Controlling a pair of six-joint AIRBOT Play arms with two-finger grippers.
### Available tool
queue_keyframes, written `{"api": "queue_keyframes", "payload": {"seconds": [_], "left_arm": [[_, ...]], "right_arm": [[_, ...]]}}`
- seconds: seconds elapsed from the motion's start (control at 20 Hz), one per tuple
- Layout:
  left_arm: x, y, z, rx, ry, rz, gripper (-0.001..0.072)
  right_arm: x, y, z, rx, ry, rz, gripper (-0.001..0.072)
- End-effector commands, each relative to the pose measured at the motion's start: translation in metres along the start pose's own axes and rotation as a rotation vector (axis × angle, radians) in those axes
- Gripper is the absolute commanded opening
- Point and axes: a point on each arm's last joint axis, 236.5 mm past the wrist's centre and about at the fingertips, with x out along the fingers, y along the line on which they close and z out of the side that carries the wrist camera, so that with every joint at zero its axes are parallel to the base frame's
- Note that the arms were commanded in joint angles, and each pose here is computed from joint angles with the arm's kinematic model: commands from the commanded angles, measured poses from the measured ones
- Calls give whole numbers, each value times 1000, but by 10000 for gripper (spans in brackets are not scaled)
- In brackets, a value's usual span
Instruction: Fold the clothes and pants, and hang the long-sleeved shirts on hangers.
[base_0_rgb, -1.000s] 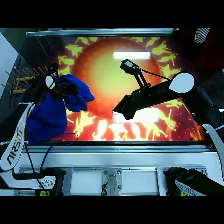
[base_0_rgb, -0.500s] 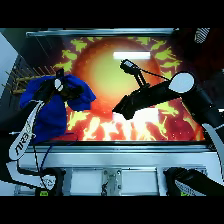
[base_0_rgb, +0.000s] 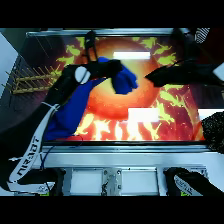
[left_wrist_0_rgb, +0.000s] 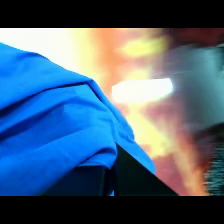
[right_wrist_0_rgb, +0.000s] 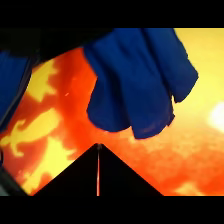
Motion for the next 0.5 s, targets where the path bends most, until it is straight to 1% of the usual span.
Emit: {"api": "queue_keyframes", "payload": {"seconds": [0.0,0.05,0.1,0.15,0.2,0.3,0.35,0.4,0.45], "left_arm": [[30,-102,-6,71,-55,-183,11],[44,-108,-15,80,-30,-191,17],[55,-108,-20,83,-12,-189,257],[61,-101,-19,79,6,-177,561],[61,-88,-14,76,32,-152,704],[46,-46,7,57,78,-74,705],[33,-17,19,38,96,-22,705],[16,18,30,20,115,38,705],[-3,52,38,13,132,96,705]], "right_arm": [[-55,-77,23,187,-147,-204,9],[-62,-87,23,211,-159,-228,8],[-68,-97,22,227,-167,-248,9],[-71,-102,21,237,-165,-257,10],[-71,-103,17,245,-150,-256,14],[-68,-99,4,254,-95,-236,20],[-66,-96,-3,260,-63,-223,70],[-62,-93,-12,268,-25,-206,311],[-57,-91,-21,278,5,-193,535]]}}
